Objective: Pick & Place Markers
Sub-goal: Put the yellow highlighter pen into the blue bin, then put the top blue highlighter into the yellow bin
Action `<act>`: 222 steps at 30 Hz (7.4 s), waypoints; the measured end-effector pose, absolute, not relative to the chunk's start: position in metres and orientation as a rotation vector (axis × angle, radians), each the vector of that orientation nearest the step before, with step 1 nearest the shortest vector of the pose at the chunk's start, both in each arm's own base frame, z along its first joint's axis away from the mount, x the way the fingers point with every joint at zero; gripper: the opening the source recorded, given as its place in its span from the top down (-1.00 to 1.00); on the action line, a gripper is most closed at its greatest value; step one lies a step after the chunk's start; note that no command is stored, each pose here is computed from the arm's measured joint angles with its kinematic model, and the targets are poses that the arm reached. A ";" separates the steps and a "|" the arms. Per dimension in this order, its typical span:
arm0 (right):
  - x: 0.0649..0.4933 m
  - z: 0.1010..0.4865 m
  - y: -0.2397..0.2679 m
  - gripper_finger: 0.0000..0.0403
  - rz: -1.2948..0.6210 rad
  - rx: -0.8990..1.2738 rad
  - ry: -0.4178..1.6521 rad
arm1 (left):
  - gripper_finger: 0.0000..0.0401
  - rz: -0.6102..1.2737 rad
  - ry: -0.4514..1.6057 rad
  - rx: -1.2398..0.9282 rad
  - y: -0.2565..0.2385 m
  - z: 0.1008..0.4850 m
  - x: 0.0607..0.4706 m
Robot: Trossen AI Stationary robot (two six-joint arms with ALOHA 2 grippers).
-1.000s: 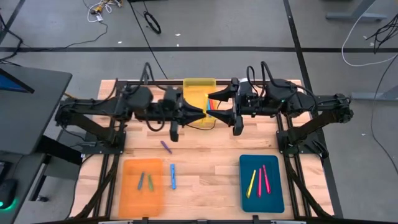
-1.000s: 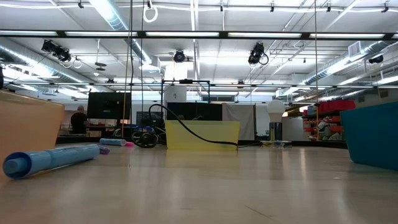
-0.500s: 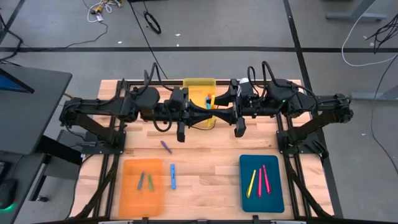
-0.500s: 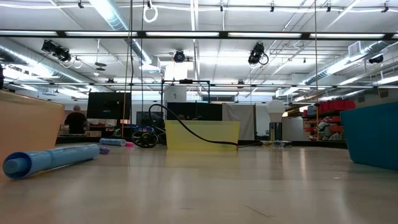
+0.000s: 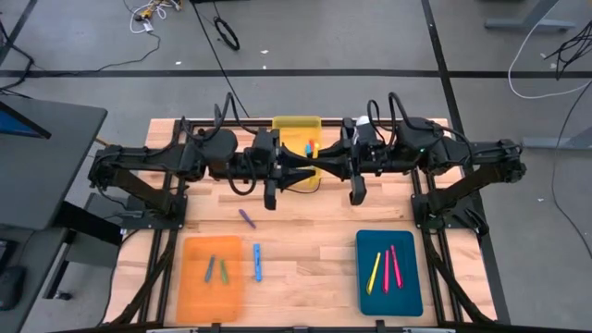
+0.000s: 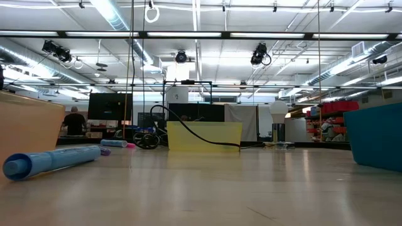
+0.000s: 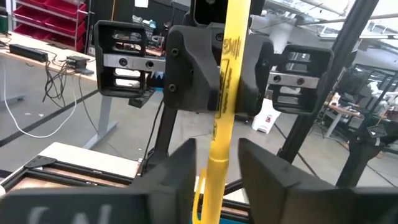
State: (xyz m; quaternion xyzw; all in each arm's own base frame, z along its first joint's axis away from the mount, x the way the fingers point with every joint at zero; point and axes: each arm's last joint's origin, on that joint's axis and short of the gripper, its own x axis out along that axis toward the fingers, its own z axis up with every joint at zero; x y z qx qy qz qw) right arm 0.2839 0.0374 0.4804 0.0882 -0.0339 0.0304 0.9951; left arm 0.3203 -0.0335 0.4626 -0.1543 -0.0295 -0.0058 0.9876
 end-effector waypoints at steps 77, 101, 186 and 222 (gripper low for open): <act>0.151 0.376 0.170 0.92 -0.749 1.175 1.124 | 0.02 0.001 0.005 -0.337 -0.012 0.471 0.295; 0.210 0.264 0.192 0.92 -1.041 1.093 1.194 | 0.02 -0.070 0.020 -0.355 -0.015 0.470 0.295; 0.142 0.345 0.094 -0.60 0.109 0.045 0.596 | 0.02 0.068 0.045 -0.356 0.009 0.466 0.295; -0.061 0.327 -0.045 -0.60 -0.172 0.150 0.139 | 0.02 0.121 0.034 -0.384 0.010 0.465 0.297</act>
